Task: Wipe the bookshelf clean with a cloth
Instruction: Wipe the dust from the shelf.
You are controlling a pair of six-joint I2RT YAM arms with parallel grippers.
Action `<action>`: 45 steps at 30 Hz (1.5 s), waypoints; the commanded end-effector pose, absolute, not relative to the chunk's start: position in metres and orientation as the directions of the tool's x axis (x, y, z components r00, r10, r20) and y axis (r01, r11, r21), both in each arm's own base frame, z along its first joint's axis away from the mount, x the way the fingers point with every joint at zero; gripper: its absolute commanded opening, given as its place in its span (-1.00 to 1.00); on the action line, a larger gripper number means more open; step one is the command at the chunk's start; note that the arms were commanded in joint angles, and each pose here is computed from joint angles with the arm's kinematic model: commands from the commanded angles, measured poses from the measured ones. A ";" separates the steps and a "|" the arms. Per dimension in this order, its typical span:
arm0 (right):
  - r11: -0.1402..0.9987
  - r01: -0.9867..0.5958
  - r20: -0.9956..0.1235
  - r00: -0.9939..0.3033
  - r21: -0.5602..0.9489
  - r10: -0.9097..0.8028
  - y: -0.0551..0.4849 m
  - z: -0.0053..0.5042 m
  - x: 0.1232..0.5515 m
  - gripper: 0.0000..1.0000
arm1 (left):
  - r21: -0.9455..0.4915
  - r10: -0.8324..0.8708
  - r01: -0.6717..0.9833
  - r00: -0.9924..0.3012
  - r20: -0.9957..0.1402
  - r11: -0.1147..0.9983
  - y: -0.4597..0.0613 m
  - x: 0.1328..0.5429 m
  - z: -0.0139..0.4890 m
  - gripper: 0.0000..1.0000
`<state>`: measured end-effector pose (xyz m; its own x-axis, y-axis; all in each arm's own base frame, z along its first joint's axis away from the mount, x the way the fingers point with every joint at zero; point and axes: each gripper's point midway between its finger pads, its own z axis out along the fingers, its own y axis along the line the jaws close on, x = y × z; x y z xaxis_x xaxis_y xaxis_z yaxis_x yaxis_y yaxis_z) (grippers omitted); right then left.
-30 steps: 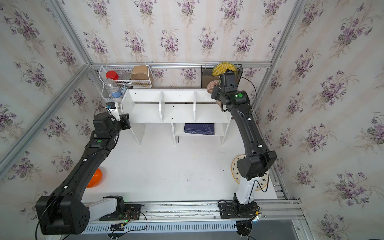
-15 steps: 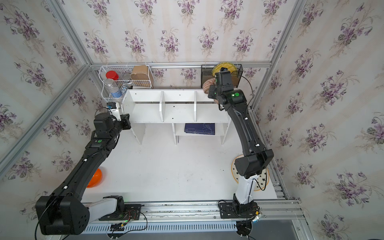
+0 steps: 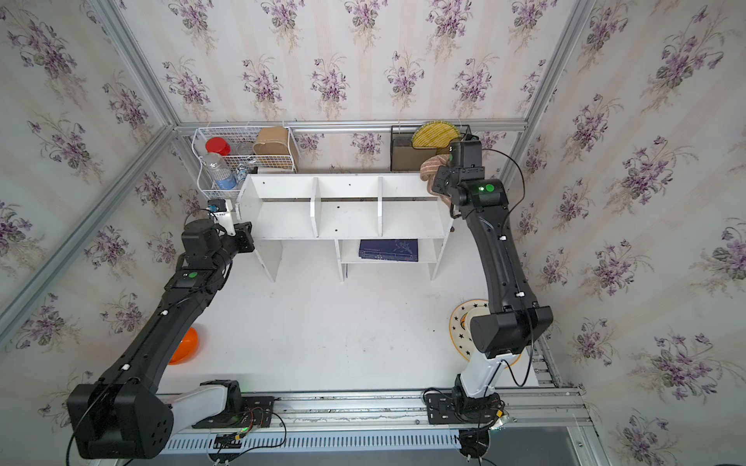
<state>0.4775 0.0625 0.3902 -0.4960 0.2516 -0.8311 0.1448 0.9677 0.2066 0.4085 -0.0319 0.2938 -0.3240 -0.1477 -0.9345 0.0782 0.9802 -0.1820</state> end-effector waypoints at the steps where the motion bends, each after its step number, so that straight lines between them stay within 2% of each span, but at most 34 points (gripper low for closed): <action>1: 0.966 -0.019 -0.844 -0.490 0.259 0.217 0.111 0.402 0.480 -1.00 | -0.262 -0.200 0.171 -0.311 -0.929 0.950 -0.052 0.407 0.309 -1.00; 7: 0.954 -0.172 -0.850 -0.510 0.246 0.127 0.179 0.400 0.481 -1.00 | -0.255 -0.197 0.156 -0.316 -0.928 0.954 -0.049 0.407 0.310 -1.00; 11: 0.951 -0.193 -0.865 -0.488 0.242 0.121 0.186 0.408 0.478 -1.00 | -0.255 -0.204 0.119 -0.328 -0.922 0.960 -0.044 0.406 0.312 -1.00; 16: 0.960 -0.168 -0.920 -0.361 0.224 0.151 0.164 0.459 0.455 -1.00 | -0.279 -0.238 0.089 -0.318 -0.918 0.956 -0.039 0.393 0.329 -0.41; 19: 0.945 -0.216 -0.944 -0.275 0.246 0.183 0.157 0.492 0.428 -1.00 | -0.284 -0.253 0.078 -0.277 -0.927 0.955 -0.035 0.377 0.349 -0.18; 21: 0.911 -0.310 -0.951 -0.229 0.274 0.208 0.163 0.515 0.403 -1.00 | -0.277 -0.255 0.060 -0.245 -0.935 0.959 -0.030 0.365 0.366 -0.09; 25: 0.807 -0.499 -0.947 -0.221 0.316 0.234 0.186 0.533 0.363 -1.00 | -0.263 -0.259 -0.005 -0.191 -0.947 0.965 -0.015 0.344 0.405 0.07; 27: 0.727 -0.600 -0.942 -0.236 0.334 0.238 0.207 0.535 0.340 -1.00 | -0.279 -0.274 0.006 -0.176 -0.946 0.960 -0.016 0.333 0.426 0.25; 28: 0.691 -0.639 -0.941 -0.244 0.338 0.235 0.218 0.534 0.332 -1.00 | -0.296 -0.285 0.047 -0.159 -0.945 0.954 -0.023 0.328 0.438 0.30; 30: 0.620 -0.711 -0.943 -0.242 0.332 0.228 0.241 0.533 0.310 -1.00 | -0.327 -0.306 0.199 -0.131 -0.943 0.924 -0.046 0.316 0.465 0.23; 33: 0.506 -0.797 -0.943 -0.259 0.331 0.209 0.280 0.530 0.281 -1.00 | -0.332 -0.326 0.453 -0.094 -0.941 0.827 -0.094 0.293 0.504 0.24; 36: 0.433 -0.835 -0.939 -0.283 0.340 0.194 0.302 0.526 0.266 -1.00 | -0.301 -0.335 0.668 -0.081 -0.939 0.681 -0.147 0.265 0.529 0.33; 38: 0.393 -0.850 -0.936 -0.298 0.351 0.189 0.313 0.522 0.259 -1.00 | -0.299 -0.358 0.803 -0.115 -0.927 0.516 -0.185 0.243 0.542 0.35; 39: 0.381 -0.853 -0.933 -0.305 0.356 0.189 0.316 0.519 0.257 -1.00 | -0.296 -0.358 0.834 -0.129 -0.925 0.466 -0.197 0.237 0.543 0.52; 45: 0.357 -0.854 -0.925 -0.342 0.379 0.164 0.328 0.499 0.254 -1.00 | -0.339 -0.437 0.877 -0.170 -0.883 0.342 -0.217 0.237 0.544 0.64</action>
